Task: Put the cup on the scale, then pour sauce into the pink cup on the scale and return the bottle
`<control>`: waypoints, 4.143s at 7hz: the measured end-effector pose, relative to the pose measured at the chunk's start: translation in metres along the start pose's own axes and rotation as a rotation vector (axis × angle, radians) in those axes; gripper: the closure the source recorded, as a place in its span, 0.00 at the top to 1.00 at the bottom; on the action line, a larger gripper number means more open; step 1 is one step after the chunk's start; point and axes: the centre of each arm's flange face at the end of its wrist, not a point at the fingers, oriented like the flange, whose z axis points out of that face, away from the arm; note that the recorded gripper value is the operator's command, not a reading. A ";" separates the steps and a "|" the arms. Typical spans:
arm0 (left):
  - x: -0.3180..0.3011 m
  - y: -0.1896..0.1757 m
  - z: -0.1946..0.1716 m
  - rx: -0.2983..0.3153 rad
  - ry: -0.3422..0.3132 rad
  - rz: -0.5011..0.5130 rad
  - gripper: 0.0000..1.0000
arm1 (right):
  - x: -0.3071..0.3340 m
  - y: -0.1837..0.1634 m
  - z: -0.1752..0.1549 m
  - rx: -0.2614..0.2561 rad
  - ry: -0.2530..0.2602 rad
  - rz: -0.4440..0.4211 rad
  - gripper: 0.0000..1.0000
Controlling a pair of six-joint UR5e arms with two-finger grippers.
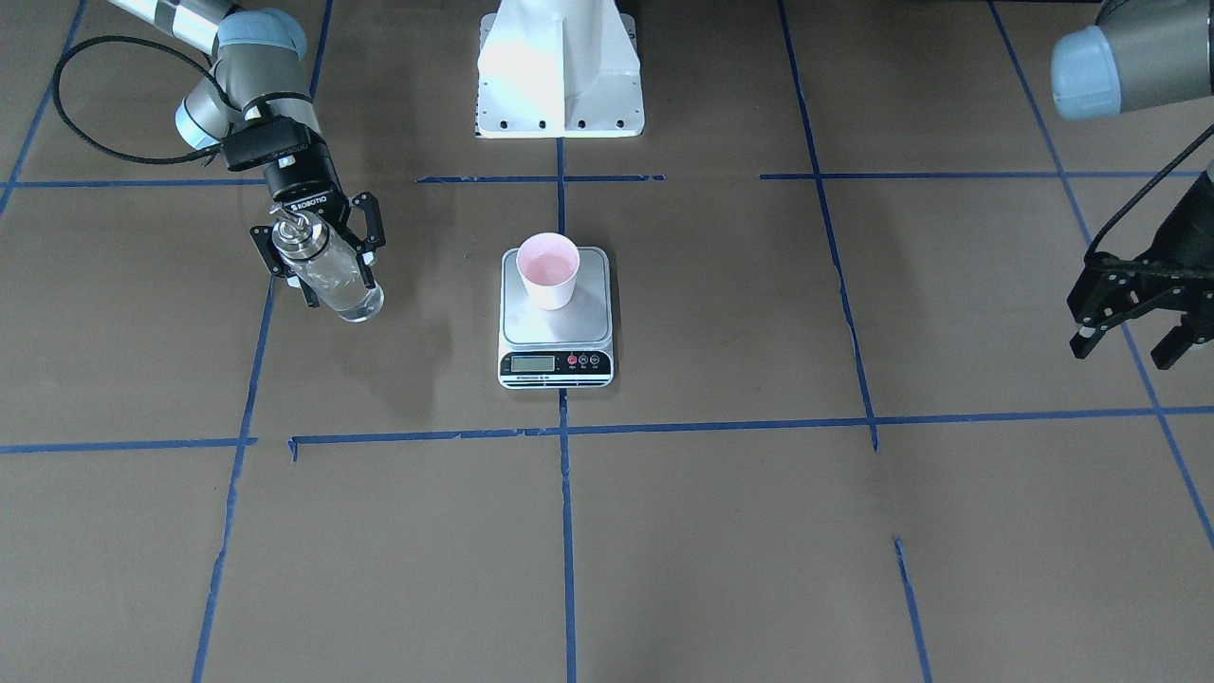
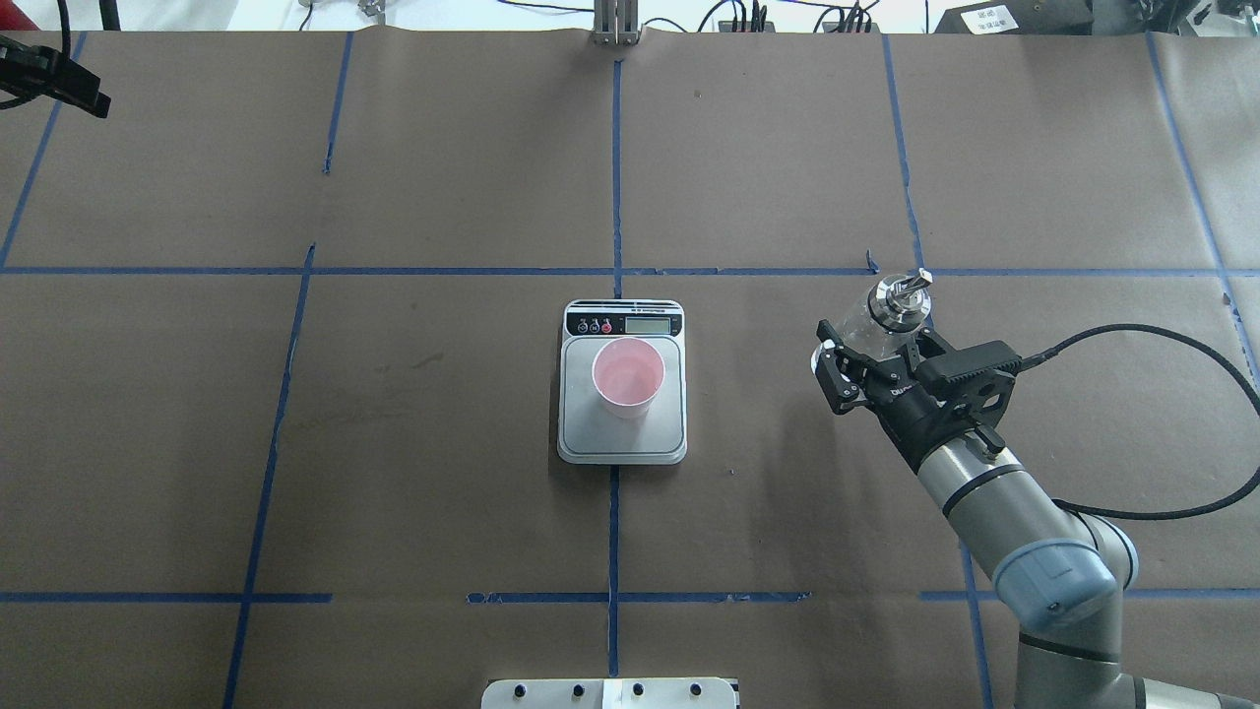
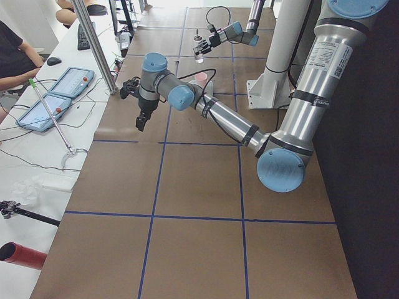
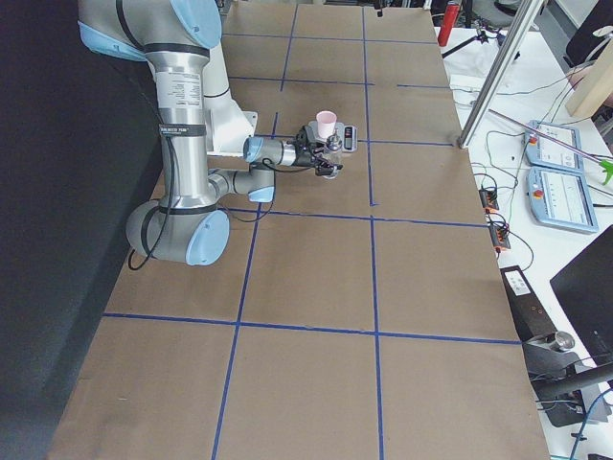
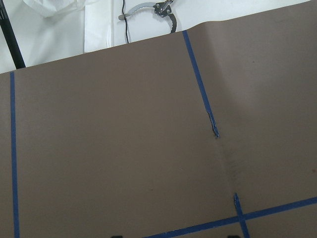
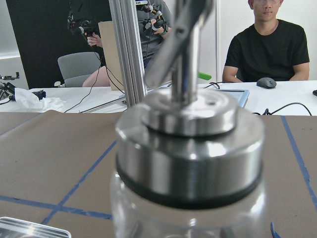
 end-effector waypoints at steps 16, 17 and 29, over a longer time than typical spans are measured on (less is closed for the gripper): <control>0.000 0.009 0.003 -0.042 0.063 -0.009 0.79 | -0.102 -0.028 0.038 -0.137 0.205 -1.098 0.00; 0.000 0.009 0.002 -0.041 0.063 -0.008 0.79 | -0.106 -0.027 0.038 -0.147 0.220 -1.152 0.00; -0.005 0.013 -0.003 -0.034 0.059 -0.005 0.79 | -0.149 -0.014 0.042 -0.225 0.411 -1.629 0.00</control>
